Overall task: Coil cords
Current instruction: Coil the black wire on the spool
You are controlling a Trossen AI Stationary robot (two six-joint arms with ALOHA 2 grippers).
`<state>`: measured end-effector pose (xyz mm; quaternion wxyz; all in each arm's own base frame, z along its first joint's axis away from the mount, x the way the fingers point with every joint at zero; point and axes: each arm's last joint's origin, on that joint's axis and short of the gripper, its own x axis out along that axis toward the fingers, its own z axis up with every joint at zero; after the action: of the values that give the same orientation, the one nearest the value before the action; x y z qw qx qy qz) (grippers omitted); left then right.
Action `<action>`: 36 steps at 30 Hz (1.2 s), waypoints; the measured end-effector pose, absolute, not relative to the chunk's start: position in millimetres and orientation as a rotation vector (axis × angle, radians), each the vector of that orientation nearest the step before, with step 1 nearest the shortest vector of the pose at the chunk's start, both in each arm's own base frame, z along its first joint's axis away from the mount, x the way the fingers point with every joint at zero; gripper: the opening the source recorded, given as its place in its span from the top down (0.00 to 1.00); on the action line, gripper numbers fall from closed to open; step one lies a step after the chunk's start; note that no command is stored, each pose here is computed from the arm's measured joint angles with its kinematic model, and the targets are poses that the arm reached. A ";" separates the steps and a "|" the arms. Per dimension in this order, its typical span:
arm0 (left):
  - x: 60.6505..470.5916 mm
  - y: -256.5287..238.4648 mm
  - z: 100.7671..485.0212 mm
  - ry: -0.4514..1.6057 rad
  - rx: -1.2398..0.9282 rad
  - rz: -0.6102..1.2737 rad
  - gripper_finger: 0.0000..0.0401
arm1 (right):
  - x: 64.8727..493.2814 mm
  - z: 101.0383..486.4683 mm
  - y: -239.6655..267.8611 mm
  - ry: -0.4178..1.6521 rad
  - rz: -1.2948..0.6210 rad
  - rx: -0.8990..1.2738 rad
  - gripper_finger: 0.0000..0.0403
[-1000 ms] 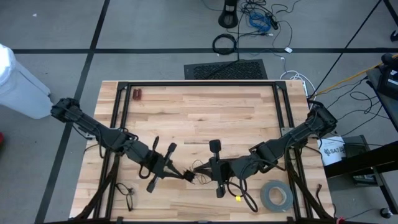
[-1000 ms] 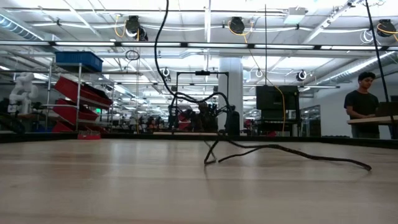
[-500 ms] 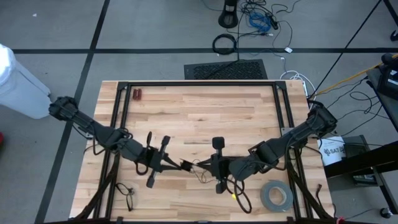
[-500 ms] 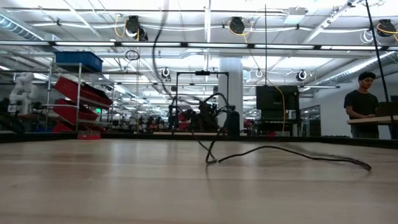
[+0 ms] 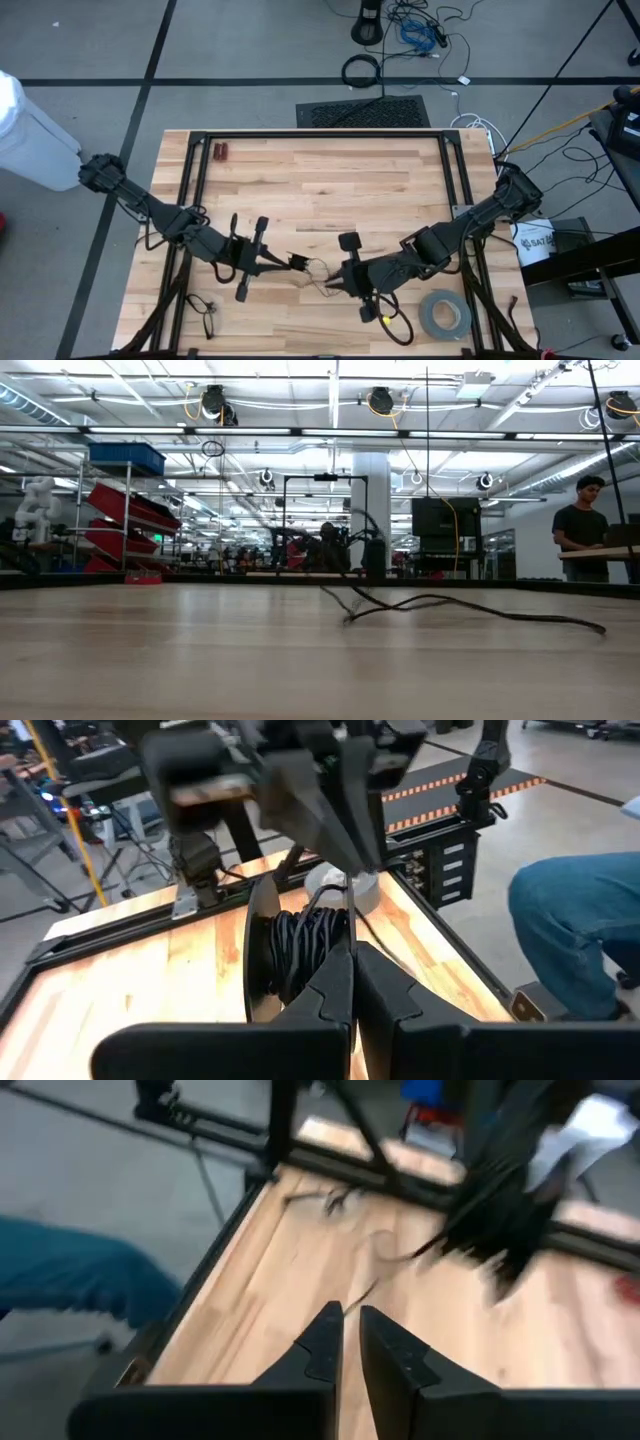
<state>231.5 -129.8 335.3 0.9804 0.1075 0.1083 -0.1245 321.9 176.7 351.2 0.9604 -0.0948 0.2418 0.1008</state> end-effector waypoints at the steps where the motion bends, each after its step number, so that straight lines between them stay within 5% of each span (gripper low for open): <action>1: 230.1 -130.1 336.2 0.214 0.218 -0.246 0.99 | 321.0 349.3 176.6 0.511 0.207 -0.191 0.93; 9: 214.6 -133.6 346.9 0.170 0.218 -0.224 0.99 | 318.7 342.4 169.4 0.587 0.121 -0.216 0.90; 17: 208.2 -142.8 346.3 0.169 0.258 -0.270 0.99 | 332.6 357.4 168.0 0.311 -0.065 -0.194 0.89; 36: 209.1 -147.0 347.8 0.138 0.263 -0.272 0.99 | 350.6 350.8 171.2 0.230 -0.055 -0.223 0.60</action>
<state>209.1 -147.0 347.8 0.9799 0.1304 0.0685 -0.1349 350.6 171.2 350.8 0.9868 -0.1110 0.1145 -0.0272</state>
